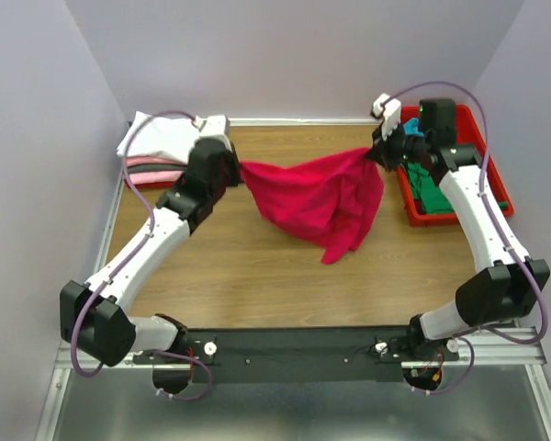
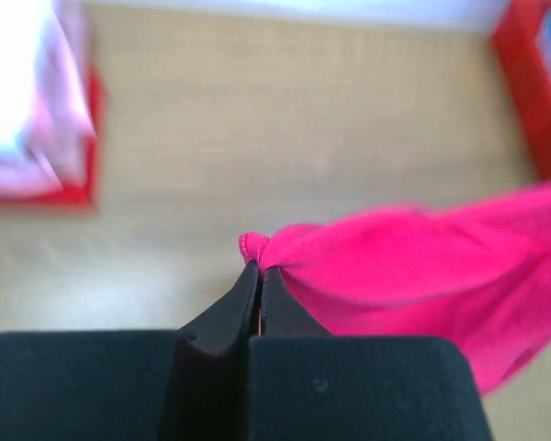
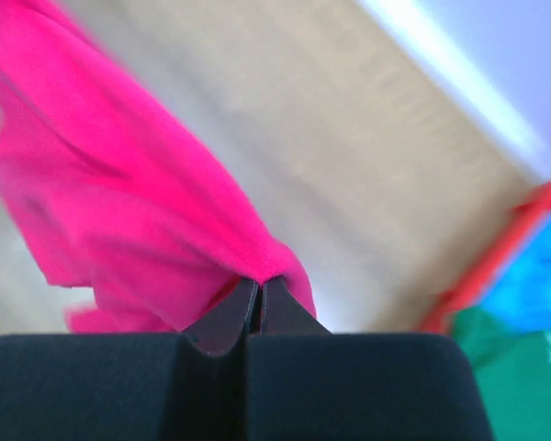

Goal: Fold and stack the t-shirts
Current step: Flatten the tshirt out

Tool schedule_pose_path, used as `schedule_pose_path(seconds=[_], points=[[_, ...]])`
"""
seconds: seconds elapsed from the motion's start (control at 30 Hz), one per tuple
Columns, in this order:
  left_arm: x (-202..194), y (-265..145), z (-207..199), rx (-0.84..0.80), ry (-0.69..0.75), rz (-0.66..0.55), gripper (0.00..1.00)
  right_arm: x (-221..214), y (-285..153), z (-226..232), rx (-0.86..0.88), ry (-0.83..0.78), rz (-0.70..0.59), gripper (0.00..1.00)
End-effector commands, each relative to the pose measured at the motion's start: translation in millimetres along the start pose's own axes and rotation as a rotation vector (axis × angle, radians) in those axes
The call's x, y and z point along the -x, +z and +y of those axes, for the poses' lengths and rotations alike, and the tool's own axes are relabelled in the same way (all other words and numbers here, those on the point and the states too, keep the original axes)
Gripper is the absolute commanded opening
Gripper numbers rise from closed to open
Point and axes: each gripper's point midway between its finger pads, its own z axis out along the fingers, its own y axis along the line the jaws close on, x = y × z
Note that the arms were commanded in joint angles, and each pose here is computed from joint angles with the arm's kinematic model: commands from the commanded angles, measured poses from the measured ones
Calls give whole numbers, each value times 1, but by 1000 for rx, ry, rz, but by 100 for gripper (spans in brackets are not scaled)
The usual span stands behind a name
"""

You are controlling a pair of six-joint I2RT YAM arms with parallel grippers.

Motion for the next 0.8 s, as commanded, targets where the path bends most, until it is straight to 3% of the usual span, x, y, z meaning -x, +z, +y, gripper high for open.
schedule_pose_path(seconds=[0.0, 0.03, 0.17, 0.3, 0.43, 0.53, 0.57, 0.6, 0.63, 0.67, 0.7, 0.73, 0.77], points=[[109, -24, 9, 69, 69, -220, 0, 63, -20, -49, -188, -70, -70, 0], [146, -38, 6, 70, 63, -296, 0, 91, -32, -55, -215, -96, -127, 1], [215, -85, -2, 56, 100, -479, 0, 140, -66, -56, -260, -144, -242, 0], [225, -118, -8, 1, 112, -560, 0, 134, -85, -31, -223, -198, -261, 0], [152, -112, -8, -102, 54, -394, 0, 56, -82, 21, -91, -281, -140, 0], [38, -113, -34, -370, -32, -98, 0, -56, -78, 83, 109, -242, 87, 0], [-17, -112, -25, -386, -69, 31, 0, -80, -80, 95, 158, -273, 132, 2], [-47, -116, -28, -426, -110, 114, 0, -120, -82, 112, 199, -251, 214, 11], [-81, -130, -41, -528, -145, 230, 0, -142, -87, 122, 221, -236, 272, 54], [-123, -140, -38, -549, -211, 339, 0, -155, -89, 123, 215, -230, 310, 79], [-139, -149, -40, -571, -237, 388, 14, -172, -93, 123, 188, -229, 363, 89], [-149, -164, -41, -583, -259, 409, 43, -173, -94, 121, 170, -223, 371, 96], [-145, -168, -38, -564, -259, 387, 55, -170, -95, 118, 150, -217, 365, 97]])
